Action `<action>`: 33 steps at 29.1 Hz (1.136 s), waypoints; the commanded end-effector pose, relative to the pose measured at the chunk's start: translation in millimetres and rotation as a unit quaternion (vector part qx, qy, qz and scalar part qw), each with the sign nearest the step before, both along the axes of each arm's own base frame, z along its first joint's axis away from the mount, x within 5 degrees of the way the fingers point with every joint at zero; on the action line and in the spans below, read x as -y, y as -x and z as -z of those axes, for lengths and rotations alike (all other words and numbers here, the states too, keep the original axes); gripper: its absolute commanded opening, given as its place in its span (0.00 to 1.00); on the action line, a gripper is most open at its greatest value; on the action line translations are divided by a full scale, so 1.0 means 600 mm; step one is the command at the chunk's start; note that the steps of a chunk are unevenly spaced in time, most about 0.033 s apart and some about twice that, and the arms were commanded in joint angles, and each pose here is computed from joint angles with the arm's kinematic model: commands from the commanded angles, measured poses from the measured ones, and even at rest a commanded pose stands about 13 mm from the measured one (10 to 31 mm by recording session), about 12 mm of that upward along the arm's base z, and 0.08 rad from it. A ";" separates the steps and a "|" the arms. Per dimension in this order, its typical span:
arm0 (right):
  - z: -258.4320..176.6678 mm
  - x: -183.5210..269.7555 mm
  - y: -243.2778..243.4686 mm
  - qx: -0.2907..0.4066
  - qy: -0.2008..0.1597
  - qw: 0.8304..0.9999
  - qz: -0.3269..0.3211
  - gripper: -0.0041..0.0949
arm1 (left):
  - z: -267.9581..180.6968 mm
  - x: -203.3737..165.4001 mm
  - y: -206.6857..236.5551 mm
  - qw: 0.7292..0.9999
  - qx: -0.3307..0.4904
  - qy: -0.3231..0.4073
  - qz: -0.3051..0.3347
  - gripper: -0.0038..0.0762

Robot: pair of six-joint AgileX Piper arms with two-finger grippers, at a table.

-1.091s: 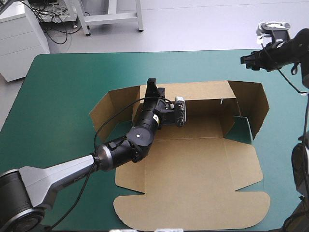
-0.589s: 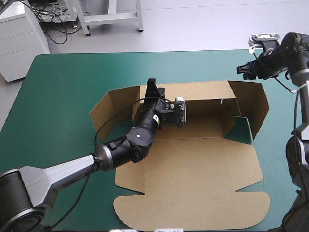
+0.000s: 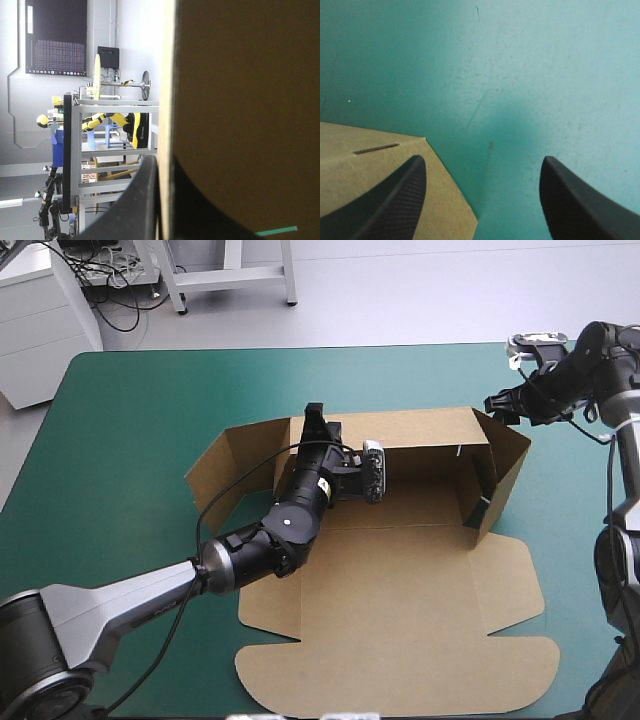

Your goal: Fold the box

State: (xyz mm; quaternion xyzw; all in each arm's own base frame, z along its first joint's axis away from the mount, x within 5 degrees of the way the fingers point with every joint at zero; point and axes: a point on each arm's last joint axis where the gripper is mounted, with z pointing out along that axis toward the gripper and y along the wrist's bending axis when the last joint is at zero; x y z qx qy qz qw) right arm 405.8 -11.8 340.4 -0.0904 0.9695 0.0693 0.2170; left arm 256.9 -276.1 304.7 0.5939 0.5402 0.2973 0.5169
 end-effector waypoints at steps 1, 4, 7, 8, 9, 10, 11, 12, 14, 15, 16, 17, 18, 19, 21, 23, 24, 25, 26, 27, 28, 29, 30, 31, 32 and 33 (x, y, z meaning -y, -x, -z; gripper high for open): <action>-0.056 -0.005 0.043 0.039 -0.004 0.999 -0.010 0.65 | -0.040 -0.005 0.008 0.999 0.027 0.031 0.000 0.01; -0.063 -0.007 0.067 0.053 -0.003 0.999 -0.013 0.64 | -0.040 -0.005 0.008 0.999 0.027 0.031 0.000 0.01; -0.060 -0.009 0.087 0.063 -0.002 0.998 -0.017 0.64 | -0.041 -0.006 0.008 0.999 0.028 0.030 -0.003 0.01; -0.059 -0.010 0.093 0.068 -0.004 0.998 -0.017 0.64 | -0.041 -0.006 0.008 0.999 0.028 0.030 -0.003 0.01; -0.058 -0.011 0.101 0.074 -0.004 0.997 -0.019 0.63 | -0.041 -0.006 0.008 0.999 0.028 0.030 -0.003 0.01; -0.057 -0.013 0.108 0.079 -0.005 0.997 -0.020 0.63 | -0.041 -0.006 0.008 0.999 0.028 0.030 -0.004 0.01; -0.058 -0.014 0.115 0.089 -0.006 0.996 -0.022 0.63 | -0.041 -0.006 0.008 0.999 0.028 0.030 -0.004 0.01; -0.057 -0.016 0.122 0.095 -0.008 0.995 -0.028 0.63 | -0.041 -0.006 0.008 0.999 0.028 0.030 -0.005 0.01; -0.050 -0.018 0.135 0.103 -0.010 0.994 -0.033 0.63 | -0.041 -0.007 0.008 0.999 0.028 0.030 -0.006 0.01; -0.049 -0.019 0.142 0.112 -0.009 0.993 -0.038 0.63 | -0.041 -0.007 0.008 0.999 0.028 0.030 -0.006 0.01; -0.044 -0.020 0.147 0.112 -0.007 0.993 -0.041 0.63 | -0.041 -0.007 0.008 0.999 0.028 0.030 -0.006 0.01; -0.040 -0.020 0.152 0.115 -0.005 0.992 -0.046 0.63 | -0.041 -0.007 0.008 0.999 0.028 0.030 -0.006 0.01; -0.036 -0.022 0.158 0.119 -0.004 0.991 -0.054 0.63 | -0.041 -0.007 0.008 0.999 0.028 0.030 -0.006 0.01; -0.031 -0.024 0.163 0.121 -0.003 0.991 -0.063 0.63 | -0.041 -0.007 0.008 0.999 0.028 0.030 -0.006 0.01; -0.022 -0.027 0.173 0.123 -0.002 0.989 -0.082 0.63 | -0.041 -0.007 0.008 0.999 0.028 0.030 -0.006 0.01; -0.010 -0.030 0.181 0.118 0.002 0.987 -0.109 0.62 | -0.041 -0.007 0.008 0.999 0.028 0.030 -0.006 0.01; -0.005 -0.031 0.186 0.114 0.005 0.986 -0.124 0.62 | -0.041 -0.007 0.008 0.999 0.028 0.030 -0.006 0.01; 0.001 -0.032 0.189 0.106 0.008 0.985 -0.139 0.62 | -0.041 -0.007 0.008 0.999 0.028 0.030 -0.006 0.01; 0.005 -0.033 0.192 0.100 0.010 0.983 -0.152 0.62 | -0.041 -0.007 0.008 0.999 0.028 0.030 -0.006 0.01; 0.009 -0.035 0.194 0.097 0.009 0.981 -0.168 0.62 | -0.041 -0.007 0.008 0.999 0.028 0.030 -0.006 0.01; 0.014 -0.037 0.195 0.098 0.012 0.978 -0.184 0.62 | -0.041 -0.007 0.008 0.999 0.028 0.030 -0.006 0.01; 0.017 -0.039 0.197 0.098 0.012 0.974 -0.202 0.62 | -0.041 -0.007 0.008 0.999 0.028 0.030 -0.006 0.01; 0.019 -0.041 0.199 0.099 0.010 0.971 -0.217 0.62 | -0.041 -0.007 0.008 0.999 0.028 0.030 -0.006 0.01; 0.020 -0.043 0.199 0.102 0.005 0.970 -0.222 0.62 | -0.041 -0.007 0.008 0.999 0.028 0.030 -0.006 0.01; 0.020 -0.045 0.200 0.101 0.003 0.968 -0.228 0.62 | -0.041 -0.007 0.008 0.999 0.028 0.030 -0.006 0.01; 0.020 -0.045 0.200 0.102 0.003 0.967 -0.234 0.62 | -0.041 -0.007 0.008 0.999 0.028 0.030 -0.006 0.01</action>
